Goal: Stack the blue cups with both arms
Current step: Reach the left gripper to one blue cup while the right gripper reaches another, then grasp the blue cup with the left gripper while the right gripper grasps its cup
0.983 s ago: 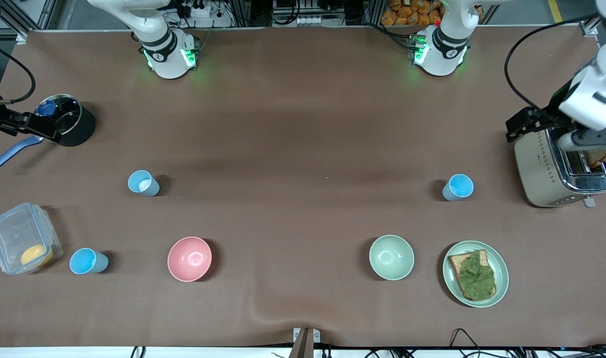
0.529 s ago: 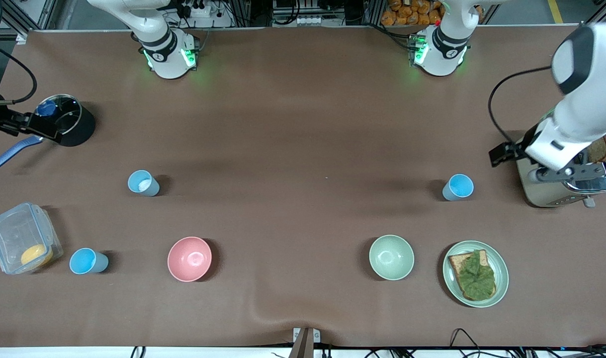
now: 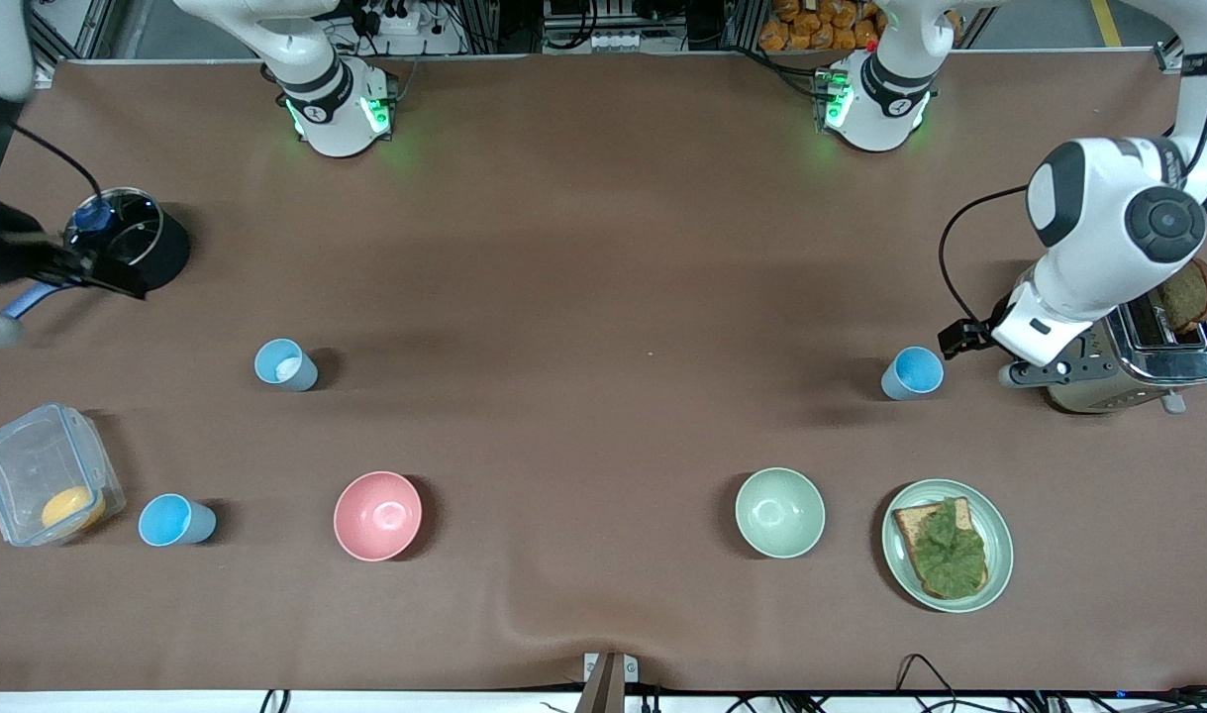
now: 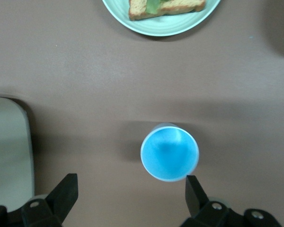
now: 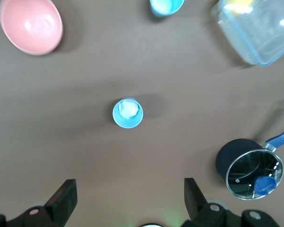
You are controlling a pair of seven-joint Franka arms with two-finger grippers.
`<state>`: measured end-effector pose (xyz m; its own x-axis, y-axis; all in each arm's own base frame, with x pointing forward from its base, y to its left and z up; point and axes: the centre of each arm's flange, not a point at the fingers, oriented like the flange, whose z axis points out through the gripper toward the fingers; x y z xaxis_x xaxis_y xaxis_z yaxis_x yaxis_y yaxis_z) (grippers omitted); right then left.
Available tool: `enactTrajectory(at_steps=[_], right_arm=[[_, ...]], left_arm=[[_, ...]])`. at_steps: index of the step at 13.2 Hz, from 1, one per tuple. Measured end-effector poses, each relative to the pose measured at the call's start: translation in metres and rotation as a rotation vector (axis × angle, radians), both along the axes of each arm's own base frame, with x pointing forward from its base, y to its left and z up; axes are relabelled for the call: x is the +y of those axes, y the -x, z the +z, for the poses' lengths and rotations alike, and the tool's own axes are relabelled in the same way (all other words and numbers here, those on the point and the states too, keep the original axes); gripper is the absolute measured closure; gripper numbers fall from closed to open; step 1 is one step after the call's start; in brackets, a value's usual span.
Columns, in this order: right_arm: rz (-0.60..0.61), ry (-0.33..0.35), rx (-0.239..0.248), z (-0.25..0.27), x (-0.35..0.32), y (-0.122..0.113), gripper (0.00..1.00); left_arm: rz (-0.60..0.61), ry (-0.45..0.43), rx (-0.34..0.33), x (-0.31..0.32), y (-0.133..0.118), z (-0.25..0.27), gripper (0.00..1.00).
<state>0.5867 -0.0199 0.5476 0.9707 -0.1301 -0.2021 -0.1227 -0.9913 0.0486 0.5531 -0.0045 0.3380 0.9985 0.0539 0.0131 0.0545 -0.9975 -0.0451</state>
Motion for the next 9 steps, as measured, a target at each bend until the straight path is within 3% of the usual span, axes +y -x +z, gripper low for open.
enactTrajectory(at_steps=[2,4,8,9], right_arm=[[0.021,-0.002,0.077,-0.053,0.000,-0.017,0.00],[0.021,0.001,0.110,-0.105,-0.007,-0.032,0.00],[0.030,0.000,0.090,-0.178,-0.016,-0.028,0.00],[0.042,-0.002,0.080,-0.192,-0.016,-0.025,0.00]], left_arm=[[0.001,0.004,0.011,0.002,0.000,-0.021,0.00],[-0.003,0.008,0.029,0.001,0.000,-0.043,0.00],[-0.008,0.022,0.023,-0.001,0.007,-0.092,0.00],[-0.007,0.024,0.030,-0.001,0.009,-0.100,0.08]])
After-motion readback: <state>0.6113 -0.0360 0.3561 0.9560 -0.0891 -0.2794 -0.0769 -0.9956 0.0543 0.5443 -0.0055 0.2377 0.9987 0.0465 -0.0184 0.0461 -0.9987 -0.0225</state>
